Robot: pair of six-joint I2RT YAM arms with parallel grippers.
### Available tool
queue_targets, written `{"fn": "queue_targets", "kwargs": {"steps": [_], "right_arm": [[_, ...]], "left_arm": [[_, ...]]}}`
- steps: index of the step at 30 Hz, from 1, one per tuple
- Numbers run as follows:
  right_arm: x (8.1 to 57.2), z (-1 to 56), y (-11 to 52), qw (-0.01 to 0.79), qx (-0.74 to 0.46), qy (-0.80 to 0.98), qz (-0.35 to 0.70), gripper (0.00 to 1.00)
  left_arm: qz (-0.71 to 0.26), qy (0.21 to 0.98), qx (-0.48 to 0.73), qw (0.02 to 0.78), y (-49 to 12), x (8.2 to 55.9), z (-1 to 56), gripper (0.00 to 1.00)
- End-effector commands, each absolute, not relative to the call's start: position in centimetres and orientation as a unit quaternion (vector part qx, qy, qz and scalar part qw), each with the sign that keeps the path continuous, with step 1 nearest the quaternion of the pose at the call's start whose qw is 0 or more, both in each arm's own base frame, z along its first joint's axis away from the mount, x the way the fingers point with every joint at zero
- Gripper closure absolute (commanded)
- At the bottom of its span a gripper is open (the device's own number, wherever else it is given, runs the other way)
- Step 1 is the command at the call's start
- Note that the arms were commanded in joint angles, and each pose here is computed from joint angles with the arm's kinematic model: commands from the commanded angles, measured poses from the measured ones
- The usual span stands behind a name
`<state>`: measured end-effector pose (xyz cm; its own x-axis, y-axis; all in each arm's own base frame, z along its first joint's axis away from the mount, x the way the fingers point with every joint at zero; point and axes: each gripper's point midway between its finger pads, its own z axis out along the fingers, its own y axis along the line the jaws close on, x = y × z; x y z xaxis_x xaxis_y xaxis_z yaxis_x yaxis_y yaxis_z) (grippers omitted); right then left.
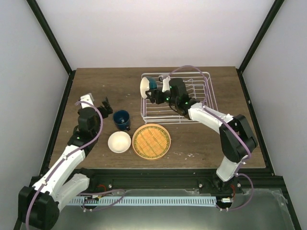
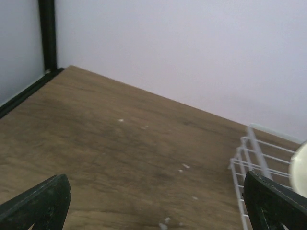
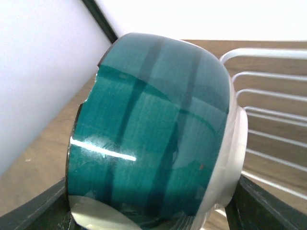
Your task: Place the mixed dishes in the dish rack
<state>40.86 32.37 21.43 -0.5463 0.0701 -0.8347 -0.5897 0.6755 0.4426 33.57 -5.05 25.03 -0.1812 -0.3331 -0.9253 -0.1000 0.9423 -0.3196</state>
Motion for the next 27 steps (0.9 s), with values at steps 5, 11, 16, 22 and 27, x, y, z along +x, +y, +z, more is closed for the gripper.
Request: {"fn": "queue_targets", "kwargs": {"steps": [5, 11, 16, 22, 27], "right_arm": [[46.1, 26.2, 27.1, 0.534, -0.144, 0.818, 0.158, 0.42], [47.7, 24.4, 23.8, 0.525, -0.124, 0.841, 0.034, 0.42], [48.9, 22.5, 22.1, 0.503, -0.134, 0.852, -0.056, 0.43], [50.0, 21.1, 21.2, 0.487, -0.155, 0.848, -0.138, 0.43], [51.1, 19.7, 21.1, 0.472, -0.174, 0.841, -0.198, 0.43]], "left_arm": [[-0.009, 0.778, -0.16, 0.607, -2.6, 34.4, 26.0, 0.0], [0.01, 0.796, -0.128, 0.591, -2.9, 34.4, 25.4, 0.02], [0.022, 0.793, -0.137, 0.594, -2.2, 33.8, 25.3, 0.02], [0.018, 0.802, -0.134, 0.582, -2.6, 34.0, 24.7, 0.02], [0.006, 0.803, -0.135, 0.58, -2.9, 34.0, 24.5, 0.02]]}}
